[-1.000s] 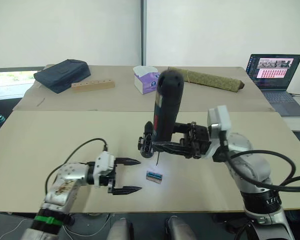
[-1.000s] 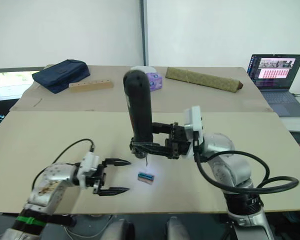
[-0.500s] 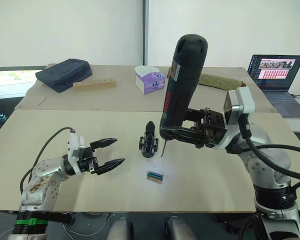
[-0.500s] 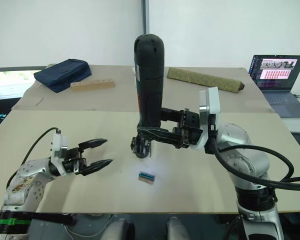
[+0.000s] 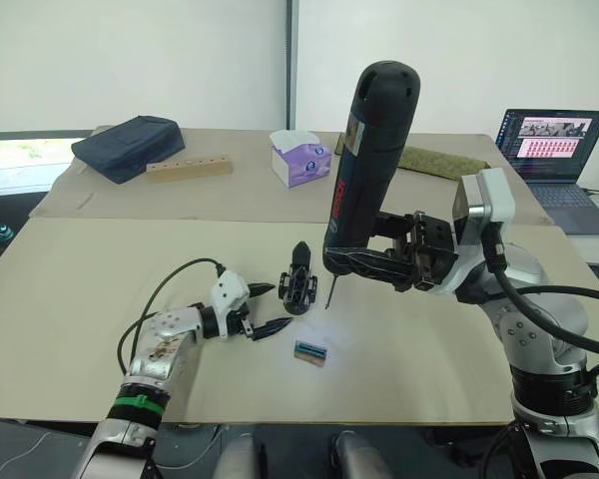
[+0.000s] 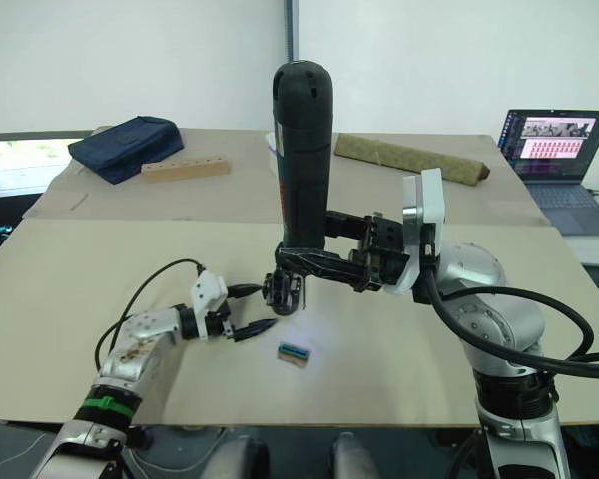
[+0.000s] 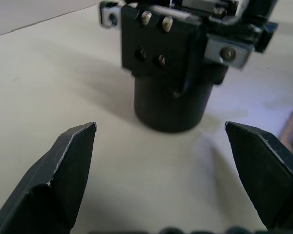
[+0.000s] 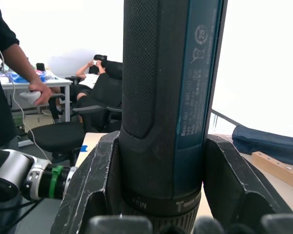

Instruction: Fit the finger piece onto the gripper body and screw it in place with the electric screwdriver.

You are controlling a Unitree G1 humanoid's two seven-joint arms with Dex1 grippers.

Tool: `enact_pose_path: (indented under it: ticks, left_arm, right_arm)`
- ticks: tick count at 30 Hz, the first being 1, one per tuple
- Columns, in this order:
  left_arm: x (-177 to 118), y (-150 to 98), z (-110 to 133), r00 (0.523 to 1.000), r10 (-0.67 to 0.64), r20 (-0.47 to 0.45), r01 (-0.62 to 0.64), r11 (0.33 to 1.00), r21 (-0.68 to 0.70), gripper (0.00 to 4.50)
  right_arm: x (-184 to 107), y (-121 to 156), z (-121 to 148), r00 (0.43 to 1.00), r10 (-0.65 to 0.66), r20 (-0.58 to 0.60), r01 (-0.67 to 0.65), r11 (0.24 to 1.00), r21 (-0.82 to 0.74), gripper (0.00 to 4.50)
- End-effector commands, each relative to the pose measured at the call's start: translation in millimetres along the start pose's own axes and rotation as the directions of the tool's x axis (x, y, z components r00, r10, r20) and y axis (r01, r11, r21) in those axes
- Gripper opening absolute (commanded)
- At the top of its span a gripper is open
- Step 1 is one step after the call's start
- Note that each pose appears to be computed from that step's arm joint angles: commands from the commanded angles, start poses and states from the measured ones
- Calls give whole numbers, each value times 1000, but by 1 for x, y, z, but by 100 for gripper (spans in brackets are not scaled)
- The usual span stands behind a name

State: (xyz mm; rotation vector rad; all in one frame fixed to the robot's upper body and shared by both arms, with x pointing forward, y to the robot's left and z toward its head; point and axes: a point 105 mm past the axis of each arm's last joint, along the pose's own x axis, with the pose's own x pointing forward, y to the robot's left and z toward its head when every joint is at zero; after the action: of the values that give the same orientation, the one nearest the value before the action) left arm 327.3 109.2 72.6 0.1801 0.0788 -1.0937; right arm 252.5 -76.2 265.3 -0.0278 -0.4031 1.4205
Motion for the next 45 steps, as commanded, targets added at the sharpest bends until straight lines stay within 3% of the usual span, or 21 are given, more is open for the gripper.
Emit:
enact_pose_path:
  ticks: [1, 11, 14, 17, 18, 26, 30, 40, 43, 45]
  left_arm:
    - [16, -4, 0, 1000, -27, -15, 27, 1000, 9, 445]
    - [20, -6, -7, 996, -56, -64, 57, 998, 27, 445]
    - [15, -6, -12, 994, -66, -84, 68, 997, 28, 368]
    - [15, -4, -12, 992, -95, -88, 98, 995, 31, 229]
    - [16, -4, -12, 990, -107, -89, 110, 993, 32, 225]
    - [21, 2, -3, 964, -249, -95, 256, 964, 71, 225]
    - [17, -2, -9, 908, -385, -163, 397, 917, 43, 225]
    - [24, 7, -11, 940, -314, -131, 327, 941, 87, 225]
    - [20, 12, -10, 955, -276, -112, 285, 955, 79, 376]
    - [15, 15, -10, 962, -252, -106, 261, 962, 83, 444]
  right_arm:
    - [0, 1, 17, 999, 10, 32, -8, 997, -72, 191]
    - [-3, 3, 17, 1000, -4, 18, 6, 997, -77, 191]
    - [-4, 3, 17, 1000, -9, 16, 10, 997, -78, 191]
    - [-5, 3, 17, 1000, -9, 13, 10, 997, -77, 191]
    - [-5, 4, 17, 1000, -9, 12, 10, 997, -77, 191]
    - [-6, 5, 16, 1000, 7, -2, -7, 998, -64, 191]
    - [-7, 7, 14, 1000, 16, -20, -17, 999, -49, 191]
    - [-9, 7, 15, 999, 5, -32, -6, 999, -46, 191]
    - [-9, 8, 15, 999, 5, -32, -7, 999, -43, 191]
    - [-9, 8, 15, 1000, 5, -31, -7, 999, -41, 191]
